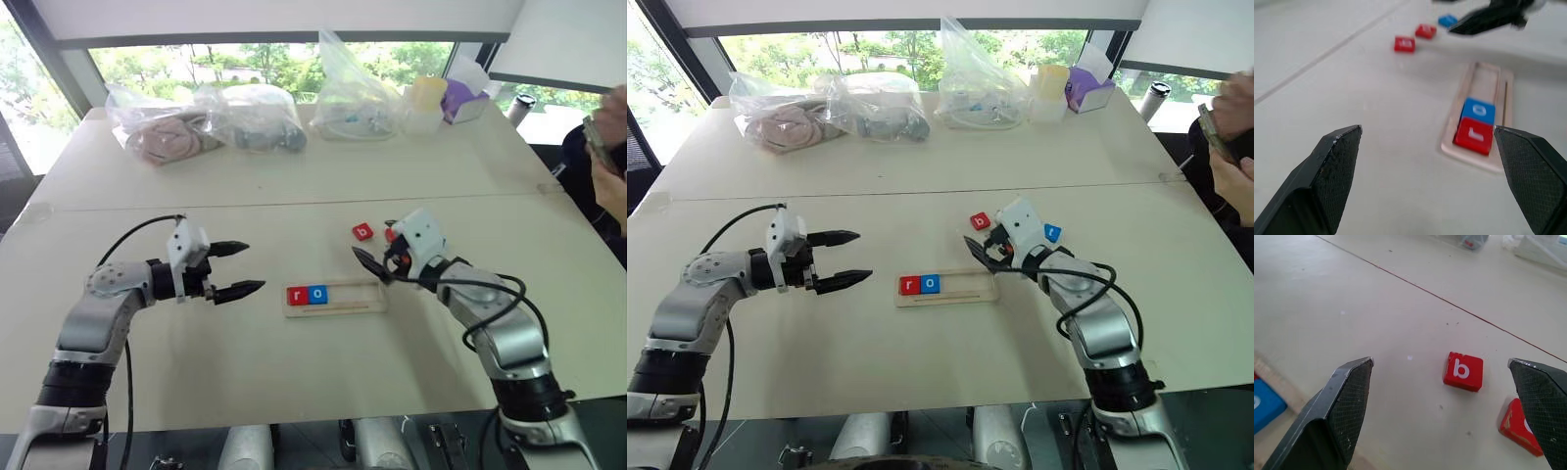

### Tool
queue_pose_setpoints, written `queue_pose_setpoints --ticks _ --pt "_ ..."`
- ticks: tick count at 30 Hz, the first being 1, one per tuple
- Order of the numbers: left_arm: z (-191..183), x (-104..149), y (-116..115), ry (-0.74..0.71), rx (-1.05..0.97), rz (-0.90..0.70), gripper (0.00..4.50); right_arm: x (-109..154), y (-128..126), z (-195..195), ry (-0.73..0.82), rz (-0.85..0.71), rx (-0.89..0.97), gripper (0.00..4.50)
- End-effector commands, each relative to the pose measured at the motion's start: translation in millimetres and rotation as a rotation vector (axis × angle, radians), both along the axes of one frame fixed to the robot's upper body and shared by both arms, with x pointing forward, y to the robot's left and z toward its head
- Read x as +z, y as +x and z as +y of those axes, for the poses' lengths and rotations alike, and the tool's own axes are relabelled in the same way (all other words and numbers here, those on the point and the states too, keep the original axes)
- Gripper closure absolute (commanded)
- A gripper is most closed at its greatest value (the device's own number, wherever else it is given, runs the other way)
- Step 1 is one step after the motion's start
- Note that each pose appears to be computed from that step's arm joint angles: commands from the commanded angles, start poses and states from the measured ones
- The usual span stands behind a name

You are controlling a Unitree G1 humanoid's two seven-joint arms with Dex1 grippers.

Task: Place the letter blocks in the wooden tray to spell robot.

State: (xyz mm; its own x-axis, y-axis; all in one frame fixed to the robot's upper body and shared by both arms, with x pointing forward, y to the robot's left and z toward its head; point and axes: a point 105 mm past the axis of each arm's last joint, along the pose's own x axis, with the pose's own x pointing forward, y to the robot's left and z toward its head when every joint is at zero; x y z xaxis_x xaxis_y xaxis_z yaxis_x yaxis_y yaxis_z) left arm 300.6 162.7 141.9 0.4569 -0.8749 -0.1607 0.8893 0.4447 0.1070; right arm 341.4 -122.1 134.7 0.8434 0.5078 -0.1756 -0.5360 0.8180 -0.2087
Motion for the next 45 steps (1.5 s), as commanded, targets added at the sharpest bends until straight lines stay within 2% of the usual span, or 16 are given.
queue_pose_setpoints --ticks 1,6,9,20,26,31,34,38,39,42,44,45 --pt "-9 25 -6 -0.084 0.005 -0.031 0.03 11 10 12 0.064 0.024 -0.014 0.00" --pt "-21 40 -10 -0.177 0.017 0.011 0.03 -1 29 23 0.060 0.132 -0.089 0.00" --pt "-27 46 -13 -0.203 0.021 0.016 0.03 -4 37 27 0.035 0.143 -0.120 0.00" --pt "-38 39 -21 -0.184 0.024 0.023 0.03 -11 52 13 -0.011 0.123 -0.213 0.00" --pt "-40 37 -19 -0.178 0.029 0.022 0.03 -23 55 18 0.095 0.248 -0.213 0.00" --pt "-41 36 -17 -0.170 0.032 0.019 0.03 -31 57 13 0.089 0.289 -0.243 0.00" --pt "-41 36 -15 -0.166 0.039 0.014 0.00 -34 57 10 0.091 0.304 -0.256 0.94" --pt "-43 35 -13 -0.164 0.042 0.012 0.00 -34 54 6 0.053 0.289 -0.258 3.02" --pt "-43 35 -13 -0.164 0.041 0.013 0.00 -32 52 3 0.031 0.270 -0.261 3.35" --pt "-47 33 -14 -0.166 0.026 0.017 0.00 -17 44 -7 -0.048 0.181 -0.254 3.35" --pt "-49 31 -17 -0.164 0.006 0.020 0.00 -7 36 -13 -0.049 0.150 -0.266 3.35" --pt "-51 29 -20 -0.153 -0.012 0.025 0.00 0 24 -21 -0.045 0.148 -0.274 3.35"
